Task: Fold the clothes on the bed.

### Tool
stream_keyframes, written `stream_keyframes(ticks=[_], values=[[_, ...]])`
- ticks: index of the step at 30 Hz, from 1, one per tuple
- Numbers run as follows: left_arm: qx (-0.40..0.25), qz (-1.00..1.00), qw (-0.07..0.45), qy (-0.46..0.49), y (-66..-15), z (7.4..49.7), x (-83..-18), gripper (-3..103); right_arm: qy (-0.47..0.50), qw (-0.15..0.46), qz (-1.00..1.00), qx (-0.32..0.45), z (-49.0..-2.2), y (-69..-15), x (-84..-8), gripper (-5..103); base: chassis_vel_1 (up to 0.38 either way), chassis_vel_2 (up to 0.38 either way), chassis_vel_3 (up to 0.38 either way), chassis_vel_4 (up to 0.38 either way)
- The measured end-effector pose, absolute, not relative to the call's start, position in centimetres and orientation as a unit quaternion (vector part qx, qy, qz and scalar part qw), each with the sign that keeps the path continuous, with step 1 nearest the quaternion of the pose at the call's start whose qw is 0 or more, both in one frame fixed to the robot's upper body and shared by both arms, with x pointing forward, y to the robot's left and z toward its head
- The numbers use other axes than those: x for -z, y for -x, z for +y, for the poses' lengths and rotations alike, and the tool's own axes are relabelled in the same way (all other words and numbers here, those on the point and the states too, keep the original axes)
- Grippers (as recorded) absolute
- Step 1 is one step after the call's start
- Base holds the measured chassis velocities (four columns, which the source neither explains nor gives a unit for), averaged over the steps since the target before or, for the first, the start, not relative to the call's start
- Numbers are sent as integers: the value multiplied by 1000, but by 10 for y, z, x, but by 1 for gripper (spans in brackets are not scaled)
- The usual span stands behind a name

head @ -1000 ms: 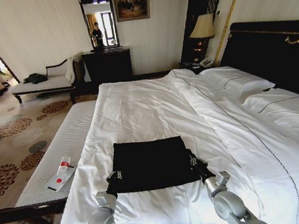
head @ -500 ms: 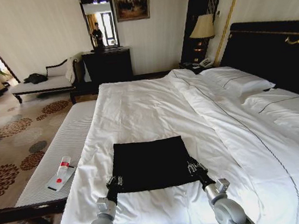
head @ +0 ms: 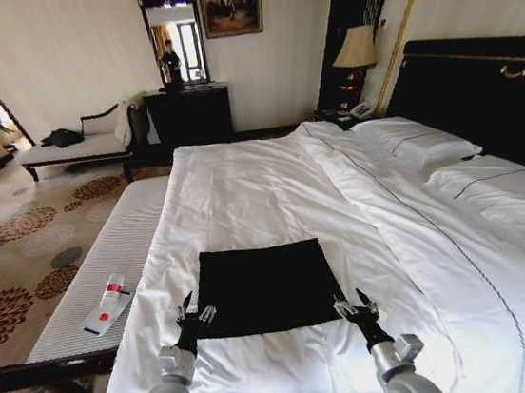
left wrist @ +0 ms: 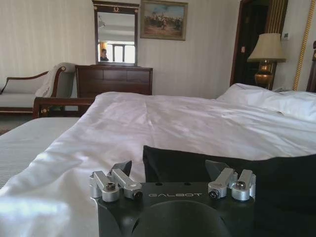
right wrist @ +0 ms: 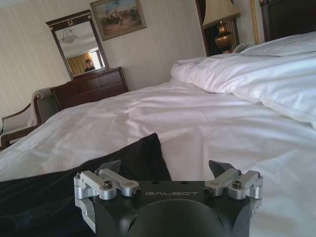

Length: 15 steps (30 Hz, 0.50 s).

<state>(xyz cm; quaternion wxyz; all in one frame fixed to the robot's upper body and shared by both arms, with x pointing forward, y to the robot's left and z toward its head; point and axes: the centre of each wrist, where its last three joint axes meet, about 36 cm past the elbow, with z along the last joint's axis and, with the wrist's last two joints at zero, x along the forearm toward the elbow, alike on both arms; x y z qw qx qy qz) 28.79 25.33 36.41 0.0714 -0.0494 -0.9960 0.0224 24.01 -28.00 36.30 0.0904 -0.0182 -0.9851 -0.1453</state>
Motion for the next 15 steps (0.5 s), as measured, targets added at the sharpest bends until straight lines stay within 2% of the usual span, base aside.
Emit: stream_keyframes(ticks=[1, 2, 4, 10, 14, 15], values=[[-27, -996, 71, 47, -294, 255, -368, 93, 18, 87, -985, 146, -286, -246, -368, 99, 0, 0, 0, 0], [-32, -996, 71, 44, -301, 257, -372, 93, 16, 85, -986, 145, -292, -253, -374, 100, 0, 0, 0, 0], [-39, -996, 74, 41, -315, 261, -377, 99, 9, 83, -986, 143, -305, -273, -384, 100, 0, 0, 0, 0], [-41, -995, 86, 41, -358, 273, -383, 100, 17, 97, -983, 152, -329, -312, -388, 100, 0, 0, 0, 0], [-67, -990, 117, 42, -412, 281, -392, 100, 19, 98, -984, 147, -338, -339, -392, 100, 0, 0, 0, 0], [-67, -990, 117, 42, -412, 281, -392, 100, 19, 98, -984, 147, -338, -339, -392, 100, 0, 0, 0, 0]])
